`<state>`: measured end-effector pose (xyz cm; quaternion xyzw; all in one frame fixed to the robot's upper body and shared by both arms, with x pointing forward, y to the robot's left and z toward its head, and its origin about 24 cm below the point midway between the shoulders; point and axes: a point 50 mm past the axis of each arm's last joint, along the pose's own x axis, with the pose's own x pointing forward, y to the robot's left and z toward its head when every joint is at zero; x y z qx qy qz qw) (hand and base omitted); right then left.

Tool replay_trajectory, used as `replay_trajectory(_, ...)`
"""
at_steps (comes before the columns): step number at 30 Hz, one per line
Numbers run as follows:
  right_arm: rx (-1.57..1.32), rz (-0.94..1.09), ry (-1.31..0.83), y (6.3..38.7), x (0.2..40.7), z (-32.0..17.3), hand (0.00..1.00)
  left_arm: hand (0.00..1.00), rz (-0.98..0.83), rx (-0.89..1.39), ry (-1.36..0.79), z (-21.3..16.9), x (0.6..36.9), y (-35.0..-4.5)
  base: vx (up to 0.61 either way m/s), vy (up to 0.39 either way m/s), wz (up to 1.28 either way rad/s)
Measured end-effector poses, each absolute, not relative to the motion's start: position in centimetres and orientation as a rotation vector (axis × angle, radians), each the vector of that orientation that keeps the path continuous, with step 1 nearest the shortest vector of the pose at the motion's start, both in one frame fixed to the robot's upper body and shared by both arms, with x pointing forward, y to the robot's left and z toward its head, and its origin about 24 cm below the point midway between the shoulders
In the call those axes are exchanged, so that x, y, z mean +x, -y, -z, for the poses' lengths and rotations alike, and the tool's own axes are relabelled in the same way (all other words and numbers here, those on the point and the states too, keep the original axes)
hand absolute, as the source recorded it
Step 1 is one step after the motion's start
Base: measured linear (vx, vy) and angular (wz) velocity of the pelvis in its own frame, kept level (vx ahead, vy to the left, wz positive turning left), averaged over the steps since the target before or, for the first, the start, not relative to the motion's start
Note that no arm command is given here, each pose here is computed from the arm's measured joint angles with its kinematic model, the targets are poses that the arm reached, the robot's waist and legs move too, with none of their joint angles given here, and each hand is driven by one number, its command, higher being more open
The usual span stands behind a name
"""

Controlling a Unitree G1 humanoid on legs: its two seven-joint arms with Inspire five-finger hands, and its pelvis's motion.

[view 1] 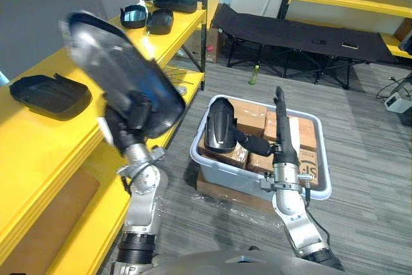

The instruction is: Walk over and take three plastic housings, then place them on the shelf

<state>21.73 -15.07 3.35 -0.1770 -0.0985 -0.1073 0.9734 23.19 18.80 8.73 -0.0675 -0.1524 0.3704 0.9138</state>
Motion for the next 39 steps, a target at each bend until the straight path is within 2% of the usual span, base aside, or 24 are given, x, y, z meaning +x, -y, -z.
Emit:
replay_trajectory(5,-0.265,0.247,0.117,16.1,21.6,-3.2,1.0,0.0,-0.892,-0.009,0.407,-9.8,22.4,-19.8,-0.02,0.016,-0.1)
replay_trajectory(16,0.073,0.242,-0.011,17.6,19.6,-1.7,1.0,0.0,-0.907,0.002,0.436,-8.8,20.0,-20.1,0.0,0.012,-0.07)
replay_trajectory(20,0.203,0.13,-0.003,16.3,20.1,-1.8,1.0,0.0,-0.827,-0.111,0.515,-10.2,18.9,-19.9,0.0,0.009,0.17)
replay_trajectory(27,0.295,-0.13,0.048,13.3,22.4,-2.8,1.0,0.0,-0.645,-0.114,0.642,-12.6,18.2,-19.3,-0.02,0.001,0.34)
replay_trajectory(34,0.311,-0.242,0.064,11.6,23.4,-3.3,1.0,0.0,-0.662,-0.037,0.643,-12.6,16.1,-21.0,-0.01,0.006,0.37)
replay_trajectory(39,0.303,-0.314,0.067,10.0,23.6,-3.6,1.0,0.0,-0.663,-0.068,0.614,-12.2,15.0,-22.1,0.01,0.007,0.27)
